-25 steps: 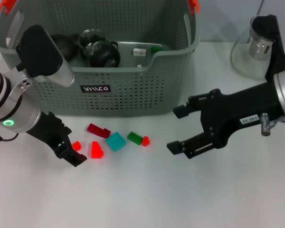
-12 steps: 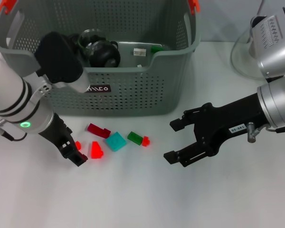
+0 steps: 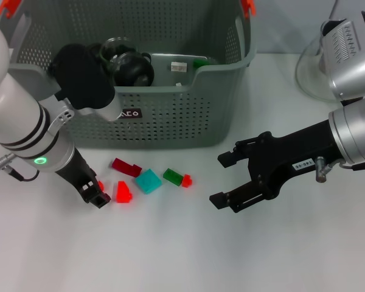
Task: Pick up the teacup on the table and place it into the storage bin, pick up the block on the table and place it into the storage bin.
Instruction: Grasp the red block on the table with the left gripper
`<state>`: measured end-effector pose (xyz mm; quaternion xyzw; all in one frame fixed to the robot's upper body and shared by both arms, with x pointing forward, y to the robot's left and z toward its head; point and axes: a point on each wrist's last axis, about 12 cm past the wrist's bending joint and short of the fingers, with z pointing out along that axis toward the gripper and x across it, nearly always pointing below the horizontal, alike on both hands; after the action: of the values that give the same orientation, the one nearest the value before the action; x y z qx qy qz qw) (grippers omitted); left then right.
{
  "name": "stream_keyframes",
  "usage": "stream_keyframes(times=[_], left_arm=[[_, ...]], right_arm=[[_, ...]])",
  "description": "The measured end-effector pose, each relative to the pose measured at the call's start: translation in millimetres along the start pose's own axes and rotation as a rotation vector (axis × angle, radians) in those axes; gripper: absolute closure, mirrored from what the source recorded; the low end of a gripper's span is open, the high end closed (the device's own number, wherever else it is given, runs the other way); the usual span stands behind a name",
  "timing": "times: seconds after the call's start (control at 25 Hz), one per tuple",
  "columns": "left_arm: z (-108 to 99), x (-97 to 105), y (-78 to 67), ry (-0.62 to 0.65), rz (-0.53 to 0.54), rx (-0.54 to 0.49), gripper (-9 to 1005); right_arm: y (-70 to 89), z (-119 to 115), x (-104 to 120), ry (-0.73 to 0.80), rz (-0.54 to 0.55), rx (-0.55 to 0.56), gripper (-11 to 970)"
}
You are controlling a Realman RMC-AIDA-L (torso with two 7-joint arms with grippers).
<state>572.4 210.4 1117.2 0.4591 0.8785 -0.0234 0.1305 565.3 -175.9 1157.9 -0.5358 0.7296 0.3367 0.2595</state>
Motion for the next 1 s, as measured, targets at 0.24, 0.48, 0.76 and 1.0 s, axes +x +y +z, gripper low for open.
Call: stream_keyframes(times=[0.24,0.48,0.76,1.0], left_arm=[[1.7,0.4,0.9,0.001,-0.002,-0.004,437],[5.7,2.1,1.8,0.001,-0.018,-0.005,436],[6.4,1.8,2.1,0.002,-0.022,-0.008,468],[6.0,1.4,1.4,0.005,-0.035,-0.004,563]], right_arm=[[0.3,0.4,0.5,-0.003,-0.003,-0.001,28],[0.7,0.6,0.9,-0.007,-0.005,-0.003,28],[0.7,0.6,0.9,-0.007,-0.005,-0.003,29],[0.7,0.4,0.9,-0.007,-0.005,-0.003,29]])
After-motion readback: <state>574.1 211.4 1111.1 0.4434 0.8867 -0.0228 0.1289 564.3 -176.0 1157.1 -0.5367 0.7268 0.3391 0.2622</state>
